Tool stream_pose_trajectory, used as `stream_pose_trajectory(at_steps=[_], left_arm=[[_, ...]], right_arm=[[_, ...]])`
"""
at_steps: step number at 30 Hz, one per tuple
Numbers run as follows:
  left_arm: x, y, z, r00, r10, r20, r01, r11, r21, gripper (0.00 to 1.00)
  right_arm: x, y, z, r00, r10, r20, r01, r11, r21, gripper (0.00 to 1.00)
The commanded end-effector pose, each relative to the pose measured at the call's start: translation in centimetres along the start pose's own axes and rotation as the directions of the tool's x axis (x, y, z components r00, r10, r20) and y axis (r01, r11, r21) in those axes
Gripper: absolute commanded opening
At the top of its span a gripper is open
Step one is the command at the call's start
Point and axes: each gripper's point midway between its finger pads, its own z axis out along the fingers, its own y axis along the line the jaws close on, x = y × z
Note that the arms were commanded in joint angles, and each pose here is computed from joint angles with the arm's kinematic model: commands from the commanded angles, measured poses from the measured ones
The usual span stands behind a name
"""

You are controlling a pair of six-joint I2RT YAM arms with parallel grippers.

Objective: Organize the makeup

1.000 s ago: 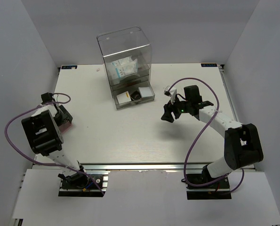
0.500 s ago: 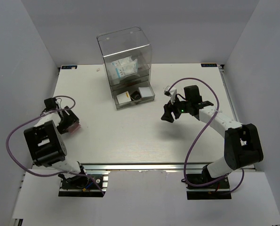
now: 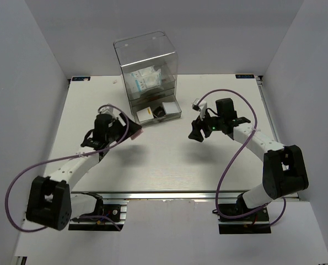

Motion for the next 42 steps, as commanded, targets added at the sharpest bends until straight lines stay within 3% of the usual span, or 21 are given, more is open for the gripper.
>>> stream_pose_trajectory(at_steps=[1,7,13,20,25,28,29,34,37,42], left_arm=[[-2.9,-5.6,1.9,0.994,0.012,0.111,-0.019,0.998,0.065,0.36],[-3.8,-9.3,6.6,0.976,0.144,0.163,-0.145,0.989,-0.004,0.36],[-5.2,-10.4,10.3,0.949,0.245,0.198,-0.227,0.967,-0.112,0.39],[-5.8,-7.9,13.3,0.929,0.321,0.182,-0.261,0.919,-0.295,0.47],[-5.6,-7.0,14.3,0.917,0.368,0.155,-0.302,0.893,-0.334,0.52],[-5.5,-6.3,14.7,0.915,0.377,0.143,-0.306,0.880,-0.363,0.62],[-5.5,-6.2,14.8,0.915,0.378,0.142,-0.306,0.878,-0.367,0.71],[-5.2,-5.5,15.1,0.914,0.388,0.121,-0.316,0.866,-0.387,0.81],[-5.3,-5.6,14.9,0.913,0.389,0.123,-0.317,0.866,-0.386,0.98],[-5.9,-6.6,14.0,0.916,0.373,0.147,-0.300,0.880,-0.368,0.98]], right_arm=[[-2.2,-0.1,-0.7,0.999,-0.029,0.042,0.029,1.000,-0.001,0.69],[-2.2,0.1,-1.1,0.998,-0.035,0.045,0.034,0.999,0.010,0.69],[-1.9,0.2,-1.5,0.998,-0.043,0.040,0.042,0.999,0.023,0.69],[-1.8,0.3,-1.5,0.998,-0.042,0.038,0.041,0.999,0.025,0.69],[-1.6,0.2,-1.4,0.999,-0.039,0.035,0.039,0.999,0.023,0.69],[-1.6,0.2,-1.3,0.999,-0.039,0.036,0.039,0.999,0.022,0.69],[-1.6,0.1,-1.3,0.999,-0.039,0.037,0.038,0.999,0.022,0.69],[-1.4,0.3,-1.2,0.999,-0.041,0.032,0.040,0.999,0.015,0.70],[-1.4,0.3,-1.3,0.998,-0.048,0.033,0.048,0.999,0.014,0.69],[-1.4,0.4,-1.4,0.998,-0.061,0.030,0.060,0.998,0.012,0.70]])
